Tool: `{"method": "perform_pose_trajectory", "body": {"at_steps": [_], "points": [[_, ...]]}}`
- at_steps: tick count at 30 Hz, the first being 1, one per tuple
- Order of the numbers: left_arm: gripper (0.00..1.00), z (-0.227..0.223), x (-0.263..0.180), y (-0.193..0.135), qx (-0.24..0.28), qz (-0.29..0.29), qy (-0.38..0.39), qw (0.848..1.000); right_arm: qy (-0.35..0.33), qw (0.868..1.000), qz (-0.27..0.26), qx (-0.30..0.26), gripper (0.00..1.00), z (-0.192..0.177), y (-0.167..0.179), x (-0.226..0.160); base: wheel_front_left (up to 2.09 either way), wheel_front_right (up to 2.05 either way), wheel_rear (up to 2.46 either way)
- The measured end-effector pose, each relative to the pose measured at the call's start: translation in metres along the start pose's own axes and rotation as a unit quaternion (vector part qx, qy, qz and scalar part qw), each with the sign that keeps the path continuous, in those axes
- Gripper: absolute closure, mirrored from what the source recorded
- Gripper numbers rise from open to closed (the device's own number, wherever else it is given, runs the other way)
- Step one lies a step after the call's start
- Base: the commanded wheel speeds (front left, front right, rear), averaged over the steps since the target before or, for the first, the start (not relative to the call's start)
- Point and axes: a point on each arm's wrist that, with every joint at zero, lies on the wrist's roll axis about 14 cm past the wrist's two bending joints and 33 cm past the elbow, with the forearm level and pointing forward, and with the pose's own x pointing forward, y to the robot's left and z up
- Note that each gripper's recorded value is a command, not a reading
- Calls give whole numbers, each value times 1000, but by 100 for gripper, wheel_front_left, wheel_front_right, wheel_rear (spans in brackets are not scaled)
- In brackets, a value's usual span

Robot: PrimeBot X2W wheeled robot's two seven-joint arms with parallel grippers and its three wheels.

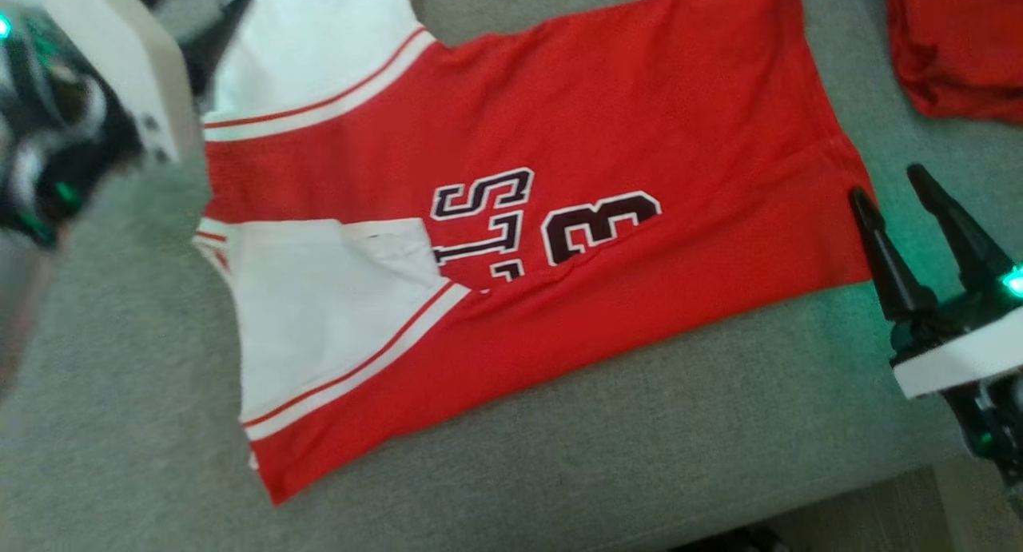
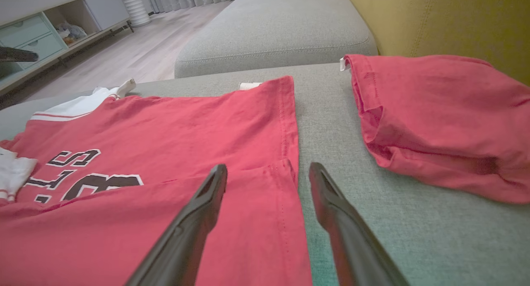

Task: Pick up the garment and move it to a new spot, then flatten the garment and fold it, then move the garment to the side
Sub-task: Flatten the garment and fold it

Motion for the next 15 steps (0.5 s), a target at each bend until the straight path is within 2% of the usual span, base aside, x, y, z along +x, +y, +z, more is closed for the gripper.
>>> {"method": "perform_pose_trajectory", "body": {"at_steps": [9, 15], "points": [[0, -21, 58, 32, -65, 7, 122, 990, 30, 999, -16, 5, 0, -20, -9, 8, 0, 0, 0], [0, -31, 81, 51, -53, 34, 148, 987, 38, 999, -23, 6, 0, -26, -12, 13, 0, 0, 0]]}}
